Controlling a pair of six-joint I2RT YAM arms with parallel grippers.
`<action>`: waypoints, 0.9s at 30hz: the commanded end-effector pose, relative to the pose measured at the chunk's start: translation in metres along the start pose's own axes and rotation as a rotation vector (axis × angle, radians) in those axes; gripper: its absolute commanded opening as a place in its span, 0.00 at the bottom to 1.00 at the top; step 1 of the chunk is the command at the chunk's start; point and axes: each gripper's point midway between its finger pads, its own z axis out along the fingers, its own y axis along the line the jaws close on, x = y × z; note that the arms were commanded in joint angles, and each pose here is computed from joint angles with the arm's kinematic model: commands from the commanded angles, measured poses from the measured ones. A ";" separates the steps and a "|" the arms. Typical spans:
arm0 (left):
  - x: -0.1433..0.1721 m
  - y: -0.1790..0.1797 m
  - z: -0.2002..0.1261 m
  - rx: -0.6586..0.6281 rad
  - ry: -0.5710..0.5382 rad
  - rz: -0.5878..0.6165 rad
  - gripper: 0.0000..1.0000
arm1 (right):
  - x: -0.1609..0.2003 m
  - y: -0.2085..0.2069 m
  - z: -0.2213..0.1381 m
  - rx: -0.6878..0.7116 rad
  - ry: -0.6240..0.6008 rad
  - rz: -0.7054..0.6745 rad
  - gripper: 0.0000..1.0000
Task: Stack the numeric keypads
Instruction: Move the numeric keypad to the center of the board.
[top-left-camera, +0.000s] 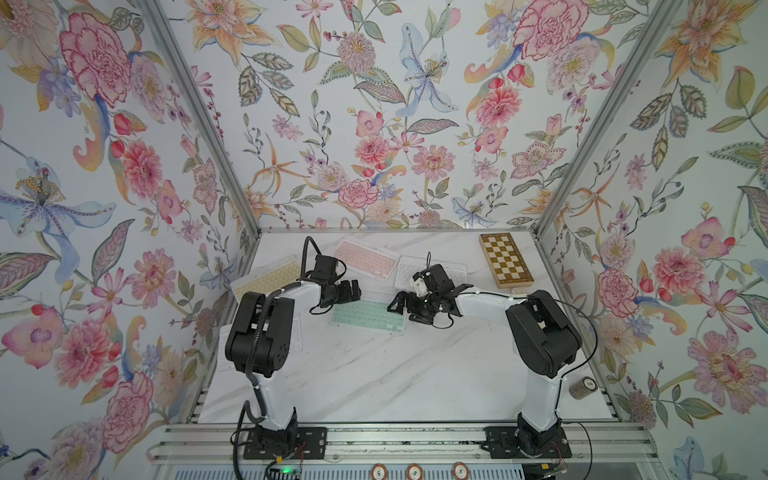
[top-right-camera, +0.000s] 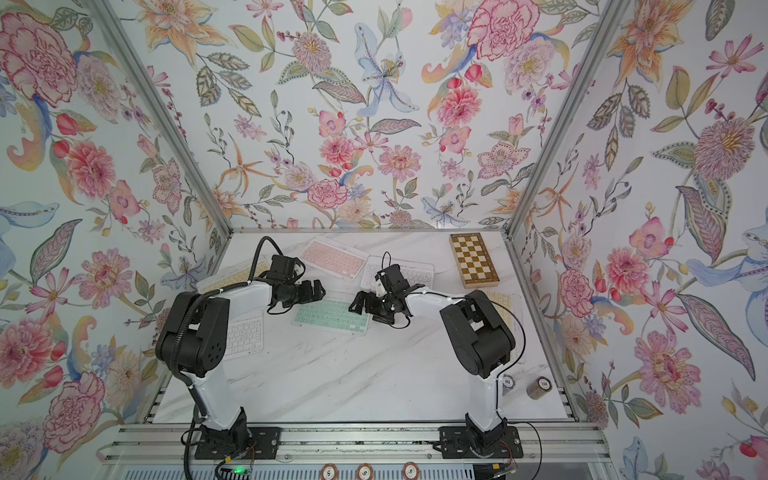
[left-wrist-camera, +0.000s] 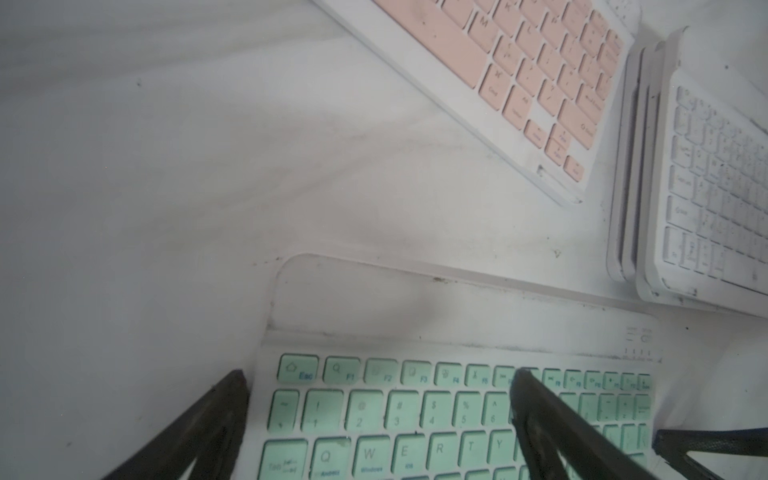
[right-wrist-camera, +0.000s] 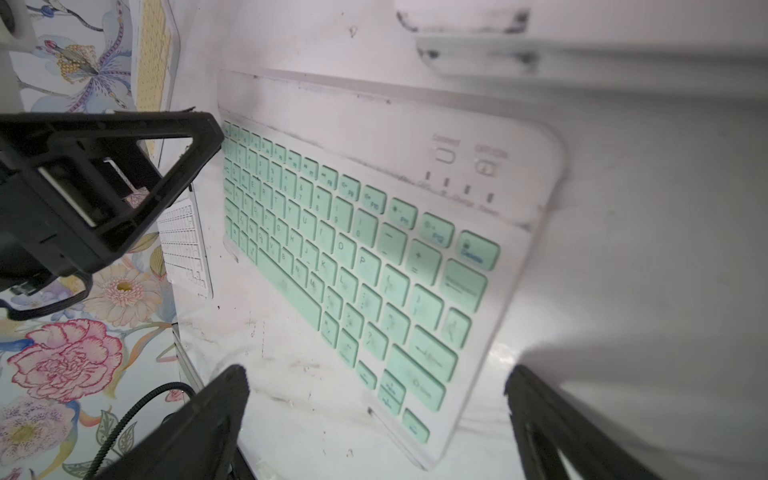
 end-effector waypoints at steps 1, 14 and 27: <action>0.057 0.002 0.017 0.019 0.162 -0.054 0.99 | 0.008 0.002 0.008 -0.021 0.021 0.022 0.99; 0.114 -0.050 0.024 0.123 0.249 0.010 0.99 | 0.040 -0.023 -0.034 -0.056 -0.029 0.112 0.99; 0.102 -0.080 0.027 0.155 0.241 0.043 0.99 | 0.008 -0.087 -0.085 -0.161 -0.250 0.322 0.99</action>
